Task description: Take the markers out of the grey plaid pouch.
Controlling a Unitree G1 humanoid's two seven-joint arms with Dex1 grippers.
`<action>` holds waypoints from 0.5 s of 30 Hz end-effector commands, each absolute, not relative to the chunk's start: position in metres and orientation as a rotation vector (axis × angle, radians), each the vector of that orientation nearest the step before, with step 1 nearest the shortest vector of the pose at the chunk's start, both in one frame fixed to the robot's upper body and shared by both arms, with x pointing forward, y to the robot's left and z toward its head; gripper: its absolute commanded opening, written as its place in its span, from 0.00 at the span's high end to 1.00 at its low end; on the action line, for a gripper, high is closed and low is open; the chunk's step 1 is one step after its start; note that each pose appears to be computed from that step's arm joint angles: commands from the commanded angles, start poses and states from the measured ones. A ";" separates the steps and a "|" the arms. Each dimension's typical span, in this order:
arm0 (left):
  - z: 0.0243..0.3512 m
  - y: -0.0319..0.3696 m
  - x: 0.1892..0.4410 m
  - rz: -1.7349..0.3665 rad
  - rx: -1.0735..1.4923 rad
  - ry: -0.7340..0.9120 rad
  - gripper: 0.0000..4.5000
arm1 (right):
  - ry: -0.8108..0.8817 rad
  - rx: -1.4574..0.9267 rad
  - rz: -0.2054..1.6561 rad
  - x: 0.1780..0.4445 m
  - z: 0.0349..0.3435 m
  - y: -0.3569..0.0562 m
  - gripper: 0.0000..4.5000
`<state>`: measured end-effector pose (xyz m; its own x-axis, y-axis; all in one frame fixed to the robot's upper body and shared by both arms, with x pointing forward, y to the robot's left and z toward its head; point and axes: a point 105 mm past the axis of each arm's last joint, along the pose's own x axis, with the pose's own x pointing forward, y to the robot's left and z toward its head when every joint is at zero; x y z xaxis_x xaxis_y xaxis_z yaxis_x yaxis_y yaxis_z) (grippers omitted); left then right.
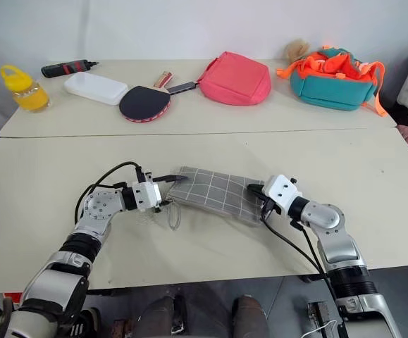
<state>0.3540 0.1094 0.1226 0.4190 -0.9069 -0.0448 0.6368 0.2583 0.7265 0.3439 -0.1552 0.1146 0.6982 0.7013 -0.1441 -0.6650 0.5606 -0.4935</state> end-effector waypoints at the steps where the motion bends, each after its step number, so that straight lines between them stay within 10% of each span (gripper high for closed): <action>1: 0.130 0.111 0.353 -1.088 0.763 -0.460 0.82 | -0.100 -0.544 0.803 0.344 0.123 -0.156 1.00; 4: 0.130 0.111 0.352 -1.088 0.757 -0.462 1.00 | -0.119 -0.530 0.796 0.346 0.130 -0.156 1.00; 10: 0.132 0.116 0.353 -1.047 0.749 -0.459 1.00 | -0.205 -0.451 0.860 0.342 0.164 -0.143 1.00; 15: 0.143 0.124 0.360 -0.937 0.701 -0.422 1.00 | -0.330 -0.438 0.996 0.323 0.212 -0.113 0.70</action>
<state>0.3568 0.1178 0.1292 0.4970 -0.8677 -0.0092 0.6238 0.3498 0.6990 0.3327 -0.1179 0.1919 0.5494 0.8351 0.0259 -0.7323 0.4962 -0.4664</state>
